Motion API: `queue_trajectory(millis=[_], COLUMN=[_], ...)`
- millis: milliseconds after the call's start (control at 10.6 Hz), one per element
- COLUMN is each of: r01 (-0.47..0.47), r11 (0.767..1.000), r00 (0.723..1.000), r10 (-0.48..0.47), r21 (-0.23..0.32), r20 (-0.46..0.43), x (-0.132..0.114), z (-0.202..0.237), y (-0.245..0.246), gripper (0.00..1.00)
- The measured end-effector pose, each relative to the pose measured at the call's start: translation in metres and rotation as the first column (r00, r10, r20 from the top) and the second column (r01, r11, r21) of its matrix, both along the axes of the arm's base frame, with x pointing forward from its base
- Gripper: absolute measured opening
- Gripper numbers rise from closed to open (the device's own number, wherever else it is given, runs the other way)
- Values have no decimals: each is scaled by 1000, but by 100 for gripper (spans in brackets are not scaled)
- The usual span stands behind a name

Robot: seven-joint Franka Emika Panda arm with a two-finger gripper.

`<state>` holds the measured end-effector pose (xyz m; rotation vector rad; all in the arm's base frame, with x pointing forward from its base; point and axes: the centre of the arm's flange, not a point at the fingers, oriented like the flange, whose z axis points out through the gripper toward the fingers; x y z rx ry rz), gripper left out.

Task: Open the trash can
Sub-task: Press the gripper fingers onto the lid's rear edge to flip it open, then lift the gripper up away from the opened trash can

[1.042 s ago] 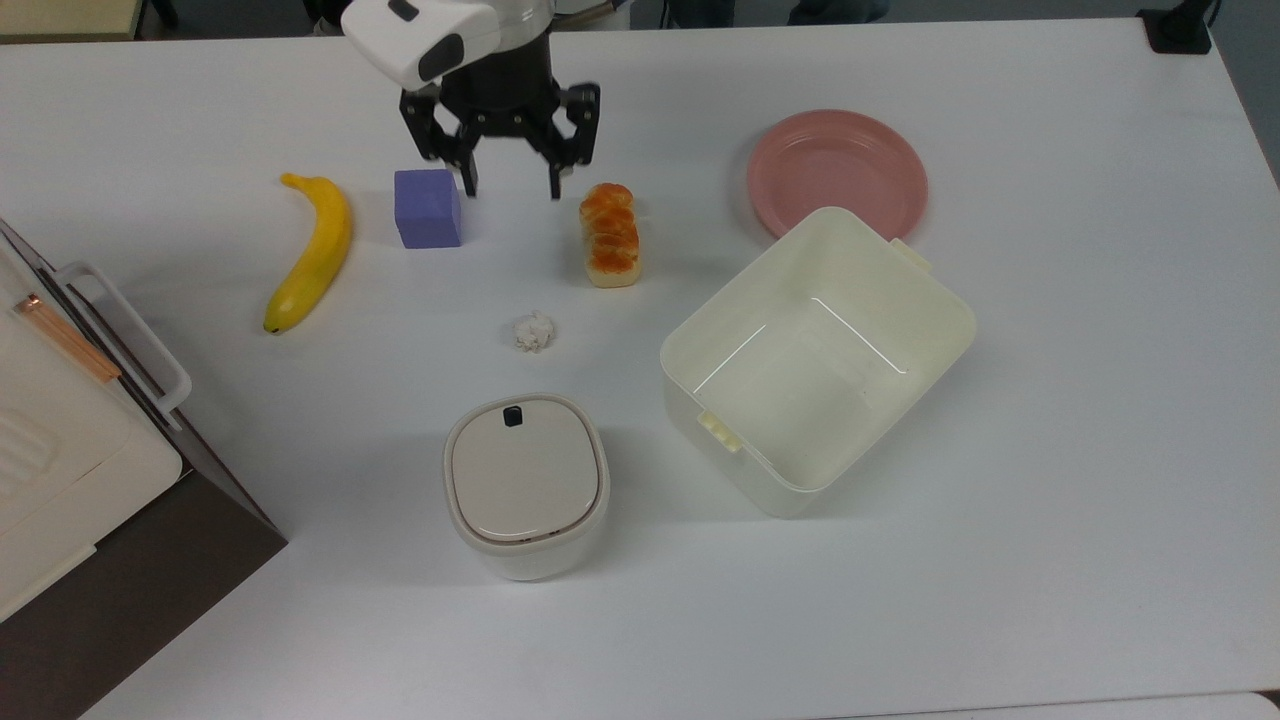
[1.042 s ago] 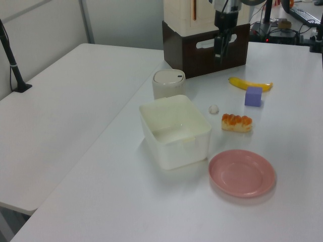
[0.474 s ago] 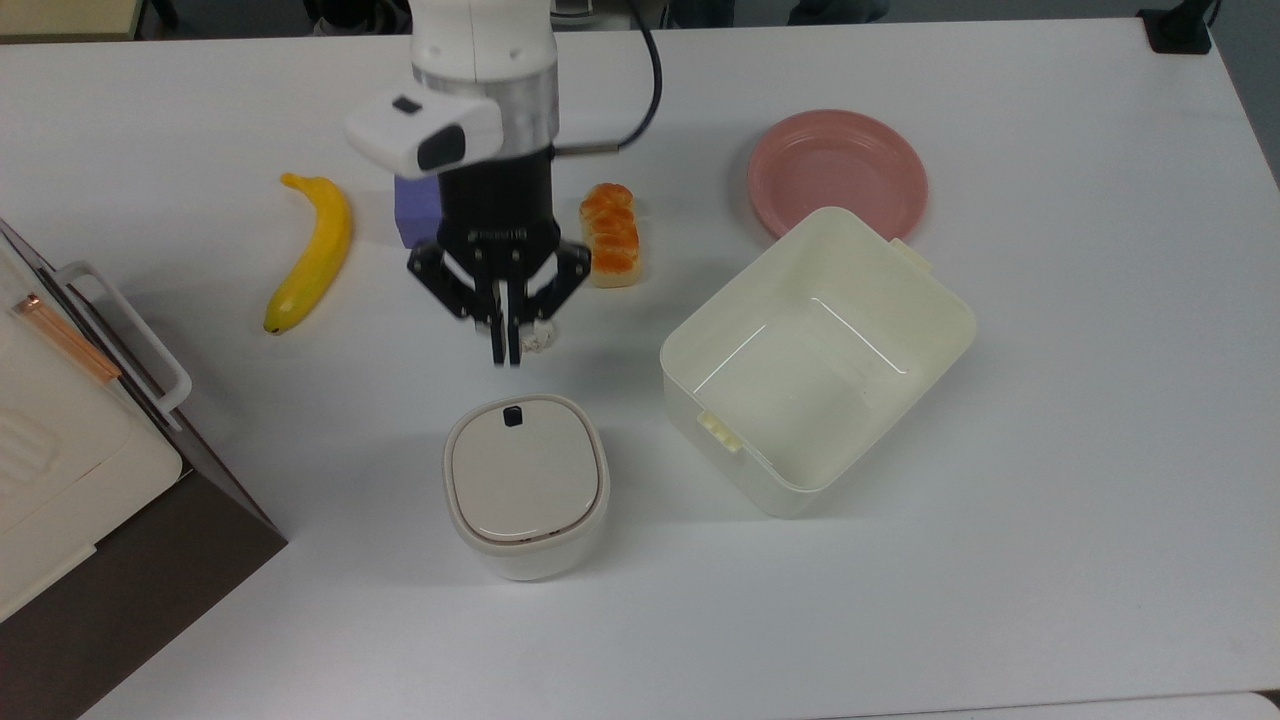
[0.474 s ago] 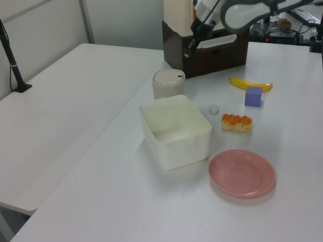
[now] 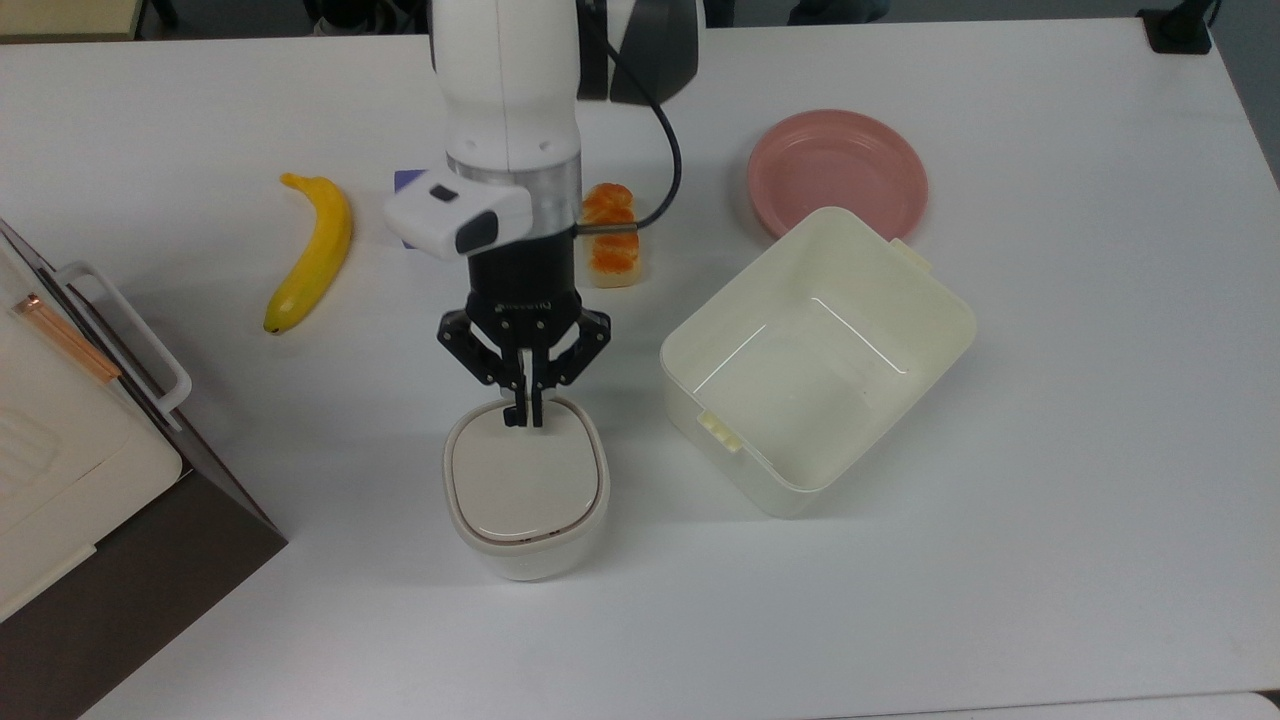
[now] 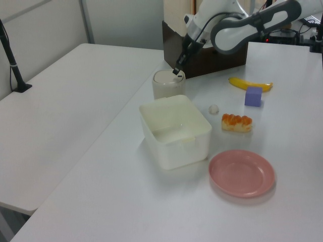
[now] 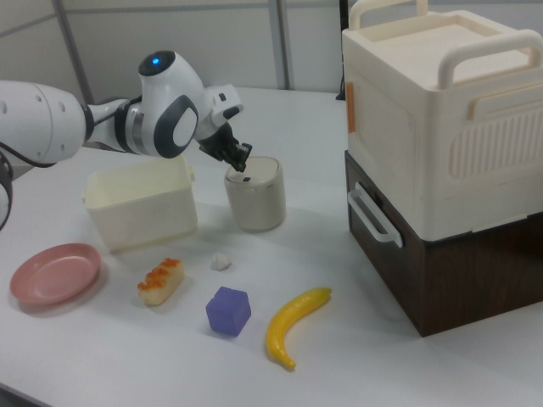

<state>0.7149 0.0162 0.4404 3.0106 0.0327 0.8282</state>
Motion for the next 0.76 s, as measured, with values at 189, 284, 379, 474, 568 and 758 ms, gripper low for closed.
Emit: queue_trajectory(millis=[189, 284, 379, 474, 568, 758], r01=[-12, -13, -13, -13, -11, -1], r11=[1000, 1000, 1000, 1000, 1000, 1000], r00=[1000, 1000, 1000, 1000, 1000, 999], r10=[11, 13, 13, 12, 11, 0], r21=[-20, -22, -22, -22, -22, -24], r20=[-15, -13, -12, -7, -1, -36], x=[5, 5, 5, 5, 4, -5], z=[-15, -14, -14, -11, -4, 26], y=[2, 2, 2, 2, 1, -4], gripper=[10, 10, 10, 10, 11, 14])
